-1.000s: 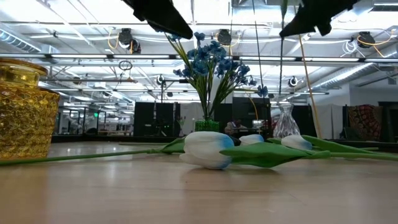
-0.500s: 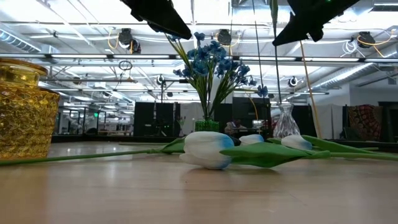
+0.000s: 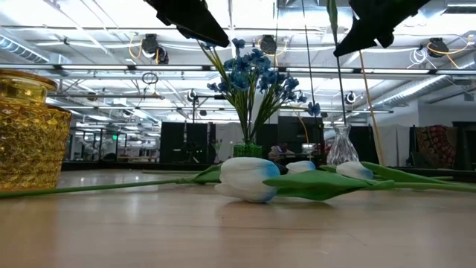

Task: Sort flowers into vase by color
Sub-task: Put the bottom black tulip into the transparent vase

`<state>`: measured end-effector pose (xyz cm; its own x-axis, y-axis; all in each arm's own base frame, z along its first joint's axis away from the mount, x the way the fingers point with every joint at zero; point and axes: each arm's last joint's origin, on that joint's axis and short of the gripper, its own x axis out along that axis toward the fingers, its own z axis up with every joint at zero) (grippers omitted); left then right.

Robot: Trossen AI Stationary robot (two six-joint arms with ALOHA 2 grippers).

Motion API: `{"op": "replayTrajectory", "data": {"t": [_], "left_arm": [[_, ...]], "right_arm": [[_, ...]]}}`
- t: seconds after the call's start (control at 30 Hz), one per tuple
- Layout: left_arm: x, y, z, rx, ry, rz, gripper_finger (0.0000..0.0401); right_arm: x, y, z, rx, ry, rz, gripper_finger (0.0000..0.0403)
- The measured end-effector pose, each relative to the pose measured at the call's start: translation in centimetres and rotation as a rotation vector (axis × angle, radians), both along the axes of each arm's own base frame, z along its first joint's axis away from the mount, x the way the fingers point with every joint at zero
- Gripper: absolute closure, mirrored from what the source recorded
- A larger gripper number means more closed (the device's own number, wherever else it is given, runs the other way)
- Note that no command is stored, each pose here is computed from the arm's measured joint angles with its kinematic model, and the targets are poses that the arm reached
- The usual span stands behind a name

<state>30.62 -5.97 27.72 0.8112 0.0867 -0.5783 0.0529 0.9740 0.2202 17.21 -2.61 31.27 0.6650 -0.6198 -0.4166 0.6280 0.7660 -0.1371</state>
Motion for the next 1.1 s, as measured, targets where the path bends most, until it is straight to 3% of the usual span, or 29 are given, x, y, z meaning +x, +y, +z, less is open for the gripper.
{"op": "replayTrajectory", "data": {"t": [0.73,1.1], "left_arm": [[0.0,0.0,0.0,-0.002,-0.001,0.000,0.0283],[0.0,0.0,0.0,-0.002,-0.001,0.001,0.0283]], "right_arm": [[3.7,-1.0,-3.1,0.017,0.154,-0.049,0.0401],[3.7,-1.2,-4.0,0.092,0.212,-0.038,0.0322]]}}
